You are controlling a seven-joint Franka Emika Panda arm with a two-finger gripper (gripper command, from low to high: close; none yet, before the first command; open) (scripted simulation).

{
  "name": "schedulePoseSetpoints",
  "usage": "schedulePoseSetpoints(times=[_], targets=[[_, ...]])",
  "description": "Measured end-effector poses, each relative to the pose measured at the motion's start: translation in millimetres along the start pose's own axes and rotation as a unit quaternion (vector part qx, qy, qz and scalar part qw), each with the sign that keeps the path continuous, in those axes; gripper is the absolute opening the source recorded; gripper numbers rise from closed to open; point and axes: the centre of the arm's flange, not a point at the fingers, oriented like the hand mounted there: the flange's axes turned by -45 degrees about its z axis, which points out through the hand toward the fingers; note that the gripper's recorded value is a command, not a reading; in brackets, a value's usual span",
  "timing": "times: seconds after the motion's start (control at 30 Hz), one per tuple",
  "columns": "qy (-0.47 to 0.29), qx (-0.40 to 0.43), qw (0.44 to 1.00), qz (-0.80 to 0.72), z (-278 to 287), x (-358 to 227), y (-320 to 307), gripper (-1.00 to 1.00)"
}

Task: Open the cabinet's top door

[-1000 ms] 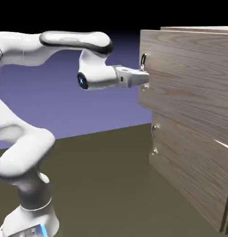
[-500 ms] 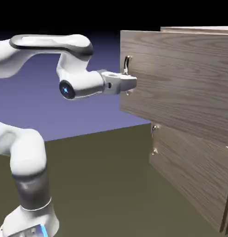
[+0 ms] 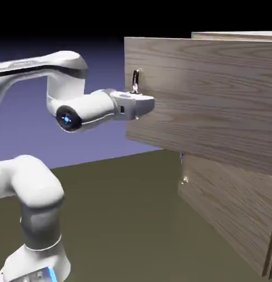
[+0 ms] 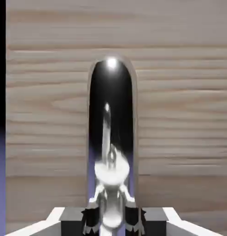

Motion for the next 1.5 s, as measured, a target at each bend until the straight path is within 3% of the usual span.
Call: schedulePoseSetpoints(times=[0.7,1.1,1.5], targets=[[0.0,0.153,0.988,0.001,-131.7,-0.2,65.8,-1.0],[0.0,0.288,0.958,0.001,-227.9,-0.3,156.4,-1.0],[0.0,0.396,0.918,0.001,-286.7,-0.5,249.6,-1.0]])
